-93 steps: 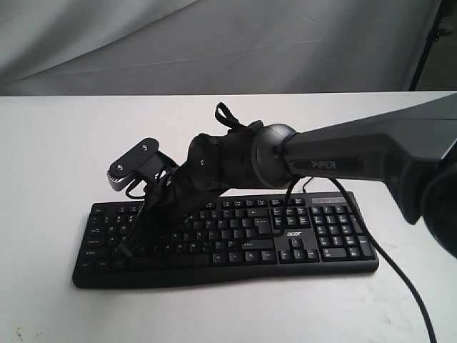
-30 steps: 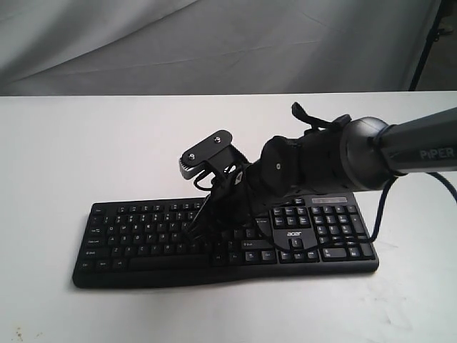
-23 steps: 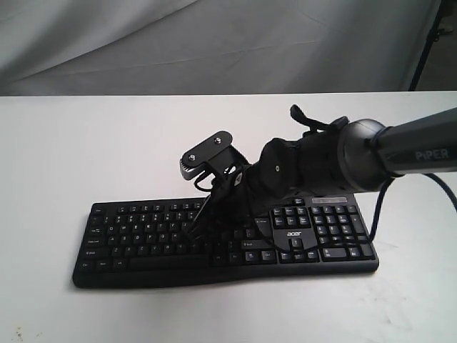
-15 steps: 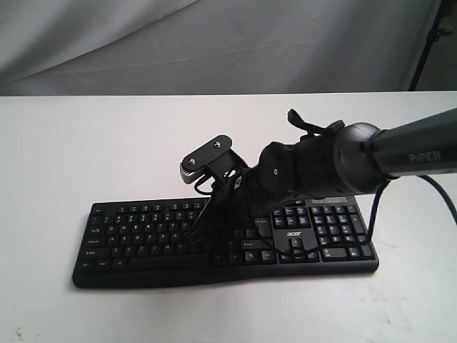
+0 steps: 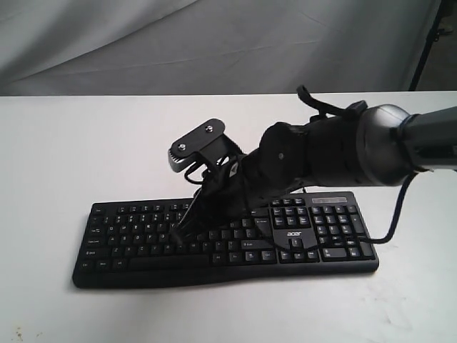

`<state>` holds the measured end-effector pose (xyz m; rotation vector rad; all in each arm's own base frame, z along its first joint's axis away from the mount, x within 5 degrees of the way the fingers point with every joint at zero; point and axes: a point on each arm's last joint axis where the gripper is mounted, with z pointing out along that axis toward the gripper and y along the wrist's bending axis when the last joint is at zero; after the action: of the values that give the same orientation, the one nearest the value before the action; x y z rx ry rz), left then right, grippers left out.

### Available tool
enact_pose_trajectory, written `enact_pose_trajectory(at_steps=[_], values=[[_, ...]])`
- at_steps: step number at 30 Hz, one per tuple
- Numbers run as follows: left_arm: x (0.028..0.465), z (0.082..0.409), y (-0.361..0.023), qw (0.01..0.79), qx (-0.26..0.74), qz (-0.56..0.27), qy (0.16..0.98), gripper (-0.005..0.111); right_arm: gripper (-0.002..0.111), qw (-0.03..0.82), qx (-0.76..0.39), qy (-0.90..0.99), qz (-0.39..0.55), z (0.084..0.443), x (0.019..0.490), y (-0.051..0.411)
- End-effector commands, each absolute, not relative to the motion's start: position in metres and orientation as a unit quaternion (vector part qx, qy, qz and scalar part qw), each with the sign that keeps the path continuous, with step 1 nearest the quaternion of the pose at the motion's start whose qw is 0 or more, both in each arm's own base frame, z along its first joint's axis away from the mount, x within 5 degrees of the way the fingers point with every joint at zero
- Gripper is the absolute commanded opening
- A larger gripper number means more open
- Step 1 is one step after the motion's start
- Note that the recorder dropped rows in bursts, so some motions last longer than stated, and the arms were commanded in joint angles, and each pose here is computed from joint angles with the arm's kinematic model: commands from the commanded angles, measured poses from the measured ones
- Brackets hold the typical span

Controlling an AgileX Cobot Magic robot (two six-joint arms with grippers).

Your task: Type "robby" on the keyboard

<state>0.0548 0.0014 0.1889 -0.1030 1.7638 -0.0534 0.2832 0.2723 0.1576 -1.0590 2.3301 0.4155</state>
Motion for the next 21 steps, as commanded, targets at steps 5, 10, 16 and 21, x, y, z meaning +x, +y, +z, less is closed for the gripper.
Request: enact_pose_trajectory(at_steps=[5, 10, 16, 21], values=[[0.055, 0.188, 0.001, 0.635, -0.048, -0.029, 0.771, 0.000, 0.000, 0.253, -0.436, 0.845, 0.178, 0.160, 0.278, 0.317], [0.055, 0.188, 0.001, 0.635, -0.048, -0.029, 0.771, 0.000, 0.000, 0.230, -0.433, 0.851, 0.189, 0.148, 0.273, 0.328], [0.055, 0.188, 0.001, 0.635, -0.048, -0.029, 0.771, 0.000, 0.000, 0.217, -0.437, 0.853, 0.187, 0.145, 0.271, 0.327], [0.055, 0.188, 0.001, 0.635, -0.048, -0.029, 0.771, 0.000, 0.000, 0.220, -0.454, 0.846, 0.172, 0.144, 0.272, 0.325]])
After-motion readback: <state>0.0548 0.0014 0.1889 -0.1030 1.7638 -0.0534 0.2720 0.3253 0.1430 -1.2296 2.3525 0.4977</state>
